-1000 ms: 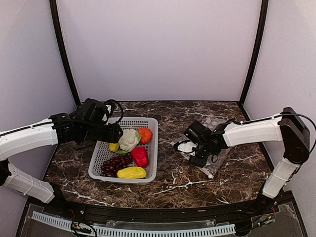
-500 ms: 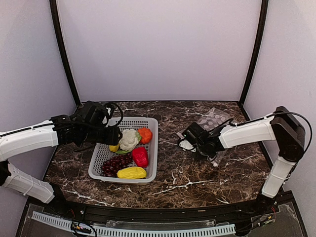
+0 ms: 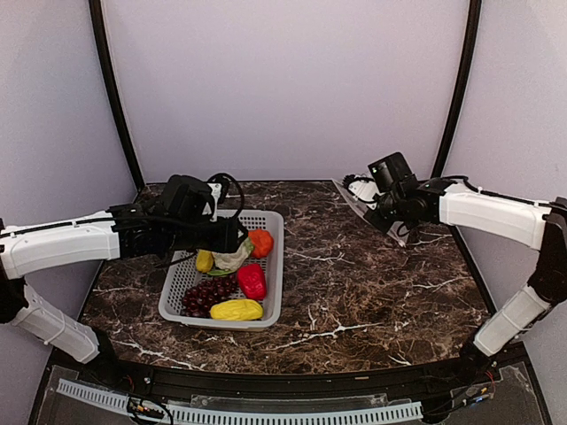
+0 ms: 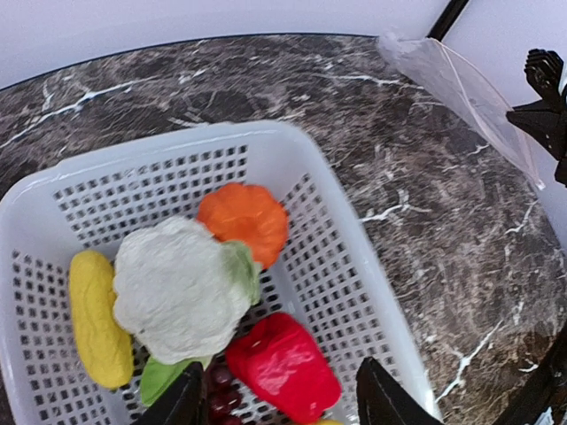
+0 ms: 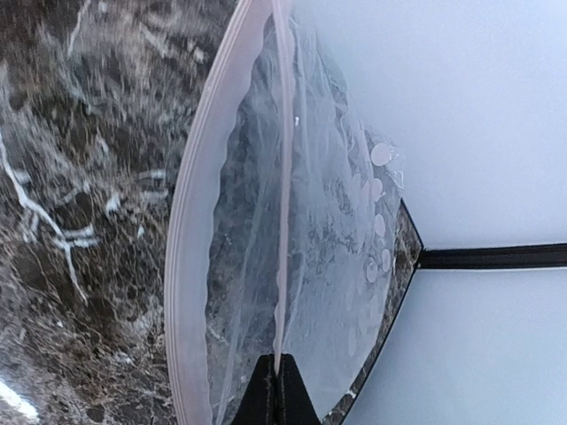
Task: Place the food in the zip-top bag and seal the zipper
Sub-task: Pick up the zipper food storage bag from the center of the board, then adjust the zipper food storage bag.
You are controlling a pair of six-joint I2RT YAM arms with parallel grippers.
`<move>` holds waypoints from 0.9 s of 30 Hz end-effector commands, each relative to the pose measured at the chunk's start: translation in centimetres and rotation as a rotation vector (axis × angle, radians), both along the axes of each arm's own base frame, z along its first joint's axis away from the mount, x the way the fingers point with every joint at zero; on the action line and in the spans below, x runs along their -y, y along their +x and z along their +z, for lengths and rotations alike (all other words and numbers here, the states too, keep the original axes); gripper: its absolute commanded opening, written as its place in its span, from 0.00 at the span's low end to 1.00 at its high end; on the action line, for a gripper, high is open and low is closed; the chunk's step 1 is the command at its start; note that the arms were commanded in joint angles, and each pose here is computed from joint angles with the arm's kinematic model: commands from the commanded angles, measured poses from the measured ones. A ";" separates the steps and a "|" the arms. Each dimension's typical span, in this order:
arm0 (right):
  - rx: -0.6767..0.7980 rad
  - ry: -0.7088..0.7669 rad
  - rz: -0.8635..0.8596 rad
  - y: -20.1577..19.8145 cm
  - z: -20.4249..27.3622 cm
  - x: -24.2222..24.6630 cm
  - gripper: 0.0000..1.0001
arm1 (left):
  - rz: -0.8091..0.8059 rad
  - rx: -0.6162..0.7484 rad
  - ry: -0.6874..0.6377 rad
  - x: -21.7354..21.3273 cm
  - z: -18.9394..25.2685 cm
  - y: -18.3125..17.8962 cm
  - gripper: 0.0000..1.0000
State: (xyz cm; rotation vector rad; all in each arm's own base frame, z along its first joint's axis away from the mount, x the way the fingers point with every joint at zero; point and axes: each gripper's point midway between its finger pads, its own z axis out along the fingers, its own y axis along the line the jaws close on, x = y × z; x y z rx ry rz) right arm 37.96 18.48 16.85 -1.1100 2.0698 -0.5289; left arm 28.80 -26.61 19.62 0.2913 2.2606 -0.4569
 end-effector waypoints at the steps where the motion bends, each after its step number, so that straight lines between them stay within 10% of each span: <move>1: 0.012 0.189 0.083 -1.1 4.2 -2.2 0.00 | -0.076 0.118 -0.141 5.4 4.8 0.5 0.57; 14: -0.141 0.514 0.283 -5.2 6.0 -7.3 0.00 | -0.079 0.156 -0.441 17.3 8.3 1.0 0.56; 27: -0.205 0.608 0.333 -6.7 6.8 -8.7 0.00 | 0.104 0.068 -0.525 20.5 5.5 4.3 0.53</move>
